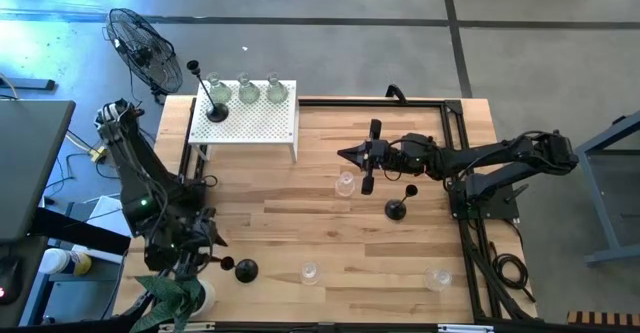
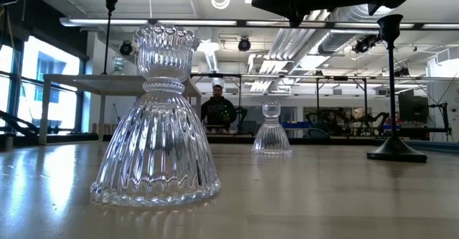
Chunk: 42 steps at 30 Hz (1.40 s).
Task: Pick & Place candle stick holders
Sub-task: Put the bottom black candle holder on the shelf aligned with the other black candle holder
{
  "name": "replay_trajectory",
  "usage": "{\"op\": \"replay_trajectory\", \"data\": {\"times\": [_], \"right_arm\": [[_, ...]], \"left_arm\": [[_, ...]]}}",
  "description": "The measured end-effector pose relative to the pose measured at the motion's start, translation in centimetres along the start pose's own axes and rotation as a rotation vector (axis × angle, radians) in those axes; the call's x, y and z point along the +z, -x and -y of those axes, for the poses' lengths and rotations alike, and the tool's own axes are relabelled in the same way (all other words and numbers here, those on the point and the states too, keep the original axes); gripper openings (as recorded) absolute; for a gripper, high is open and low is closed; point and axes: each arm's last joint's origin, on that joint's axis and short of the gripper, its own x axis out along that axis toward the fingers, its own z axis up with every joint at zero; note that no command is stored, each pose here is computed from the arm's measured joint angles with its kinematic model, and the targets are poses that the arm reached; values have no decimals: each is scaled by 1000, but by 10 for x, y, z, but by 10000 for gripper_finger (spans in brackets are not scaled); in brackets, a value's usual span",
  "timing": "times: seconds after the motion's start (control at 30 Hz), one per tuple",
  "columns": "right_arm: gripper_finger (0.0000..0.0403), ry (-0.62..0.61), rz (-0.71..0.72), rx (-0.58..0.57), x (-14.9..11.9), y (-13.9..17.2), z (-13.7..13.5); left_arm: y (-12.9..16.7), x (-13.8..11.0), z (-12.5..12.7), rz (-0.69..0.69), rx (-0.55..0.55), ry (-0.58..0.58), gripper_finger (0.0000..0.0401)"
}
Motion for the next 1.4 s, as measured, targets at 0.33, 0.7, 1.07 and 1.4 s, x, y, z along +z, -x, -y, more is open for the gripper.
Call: {"op": "replay_trajectory", "data": {"times": [0.33,0.7,1.07,1.4], "right_arm": [[1,0,0,0,0,0,0],[2,0,0,0,0,0,0],[1,0,0,0,0,0,0],[2,0,0,0,0,0,0]], "left_arm": [[-4,5,6,115,30,-13,214],[-3,12,14,169,-47,-56,214],[-4,15,16,230,-20,-58,214],[-8,16,24,211,-100,-56,214]]}}
